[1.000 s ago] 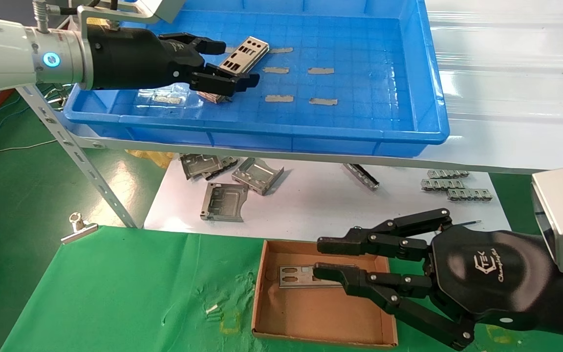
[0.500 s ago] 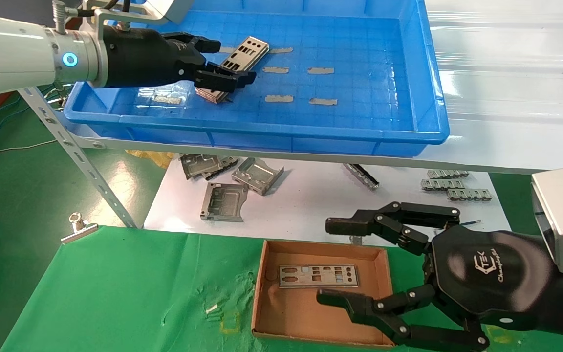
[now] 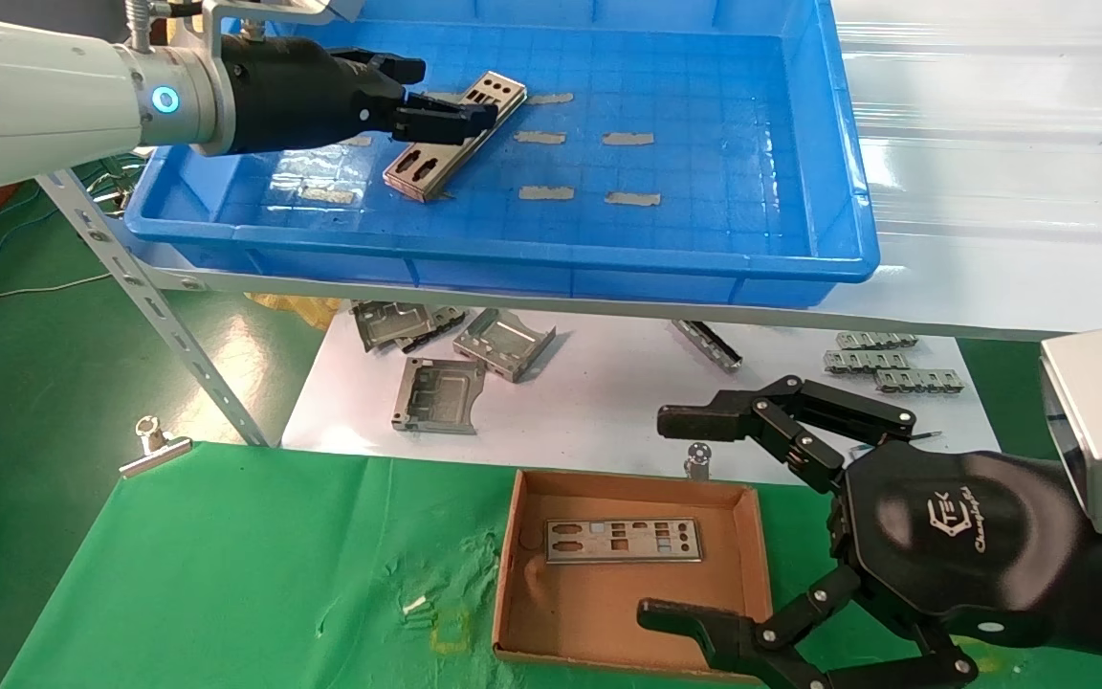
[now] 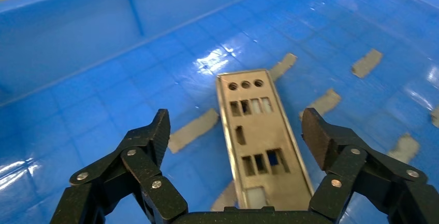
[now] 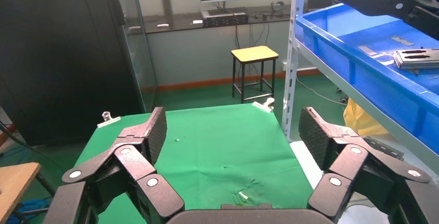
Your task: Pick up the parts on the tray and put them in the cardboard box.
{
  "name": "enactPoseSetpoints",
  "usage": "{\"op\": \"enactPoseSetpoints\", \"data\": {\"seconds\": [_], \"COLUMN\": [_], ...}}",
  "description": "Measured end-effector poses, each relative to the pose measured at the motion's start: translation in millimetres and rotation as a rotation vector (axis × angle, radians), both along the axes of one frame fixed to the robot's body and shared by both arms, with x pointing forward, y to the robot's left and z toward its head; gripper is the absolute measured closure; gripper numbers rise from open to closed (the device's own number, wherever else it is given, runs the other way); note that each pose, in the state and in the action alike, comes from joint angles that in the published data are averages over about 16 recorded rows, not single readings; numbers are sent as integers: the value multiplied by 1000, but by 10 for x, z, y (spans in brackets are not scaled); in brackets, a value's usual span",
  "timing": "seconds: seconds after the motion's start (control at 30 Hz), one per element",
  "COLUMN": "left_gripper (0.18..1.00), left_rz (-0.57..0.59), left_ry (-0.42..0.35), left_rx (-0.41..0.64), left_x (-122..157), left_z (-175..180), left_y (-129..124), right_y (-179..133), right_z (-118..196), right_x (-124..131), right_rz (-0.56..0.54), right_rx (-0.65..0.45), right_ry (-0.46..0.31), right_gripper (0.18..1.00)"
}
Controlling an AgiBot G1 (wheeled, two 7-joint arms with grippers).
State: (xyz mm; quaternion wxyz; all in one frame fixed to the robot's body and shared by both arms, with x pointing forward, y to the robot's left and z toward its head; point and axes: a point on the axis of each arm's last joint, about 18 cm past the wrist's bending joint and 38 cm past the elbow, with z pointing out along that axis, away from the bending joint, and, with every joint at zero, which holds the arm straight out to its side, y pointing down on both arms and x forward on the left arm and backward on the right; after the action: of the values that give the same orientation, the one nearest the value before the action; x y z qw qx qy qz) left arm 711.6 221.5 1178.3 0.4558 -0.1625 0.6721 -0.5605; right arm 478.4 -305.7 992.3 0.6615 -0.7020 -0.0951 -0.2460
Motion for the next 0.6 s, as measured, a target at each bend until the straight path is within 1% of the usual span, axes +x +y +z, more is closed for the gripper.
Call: {"op": "enactPoseSetpoints", "data": {"seconds": [0.2,0.37,0.5,0.6], "left_gripper": [297,378,443,474], "left_rz": [13,9,1,-6], "left_ry": [-5,-11,-17,-20], "left_rx": [-21,-18,-9,0], "left_x": [35,38,31,24], "left_z": [11,12,11,7], "left_y": [-23,-55,-79,-93], "right_y": [0,0,0,0], "right_z": [0,0,0,0], "right_x": [0,0,0,0], "right_rz": [0,0,0,0], "right_rx": [0,0,0,0], "right_ry": [0,0,0,0], "right_gripper": [228,194,185,180]}}
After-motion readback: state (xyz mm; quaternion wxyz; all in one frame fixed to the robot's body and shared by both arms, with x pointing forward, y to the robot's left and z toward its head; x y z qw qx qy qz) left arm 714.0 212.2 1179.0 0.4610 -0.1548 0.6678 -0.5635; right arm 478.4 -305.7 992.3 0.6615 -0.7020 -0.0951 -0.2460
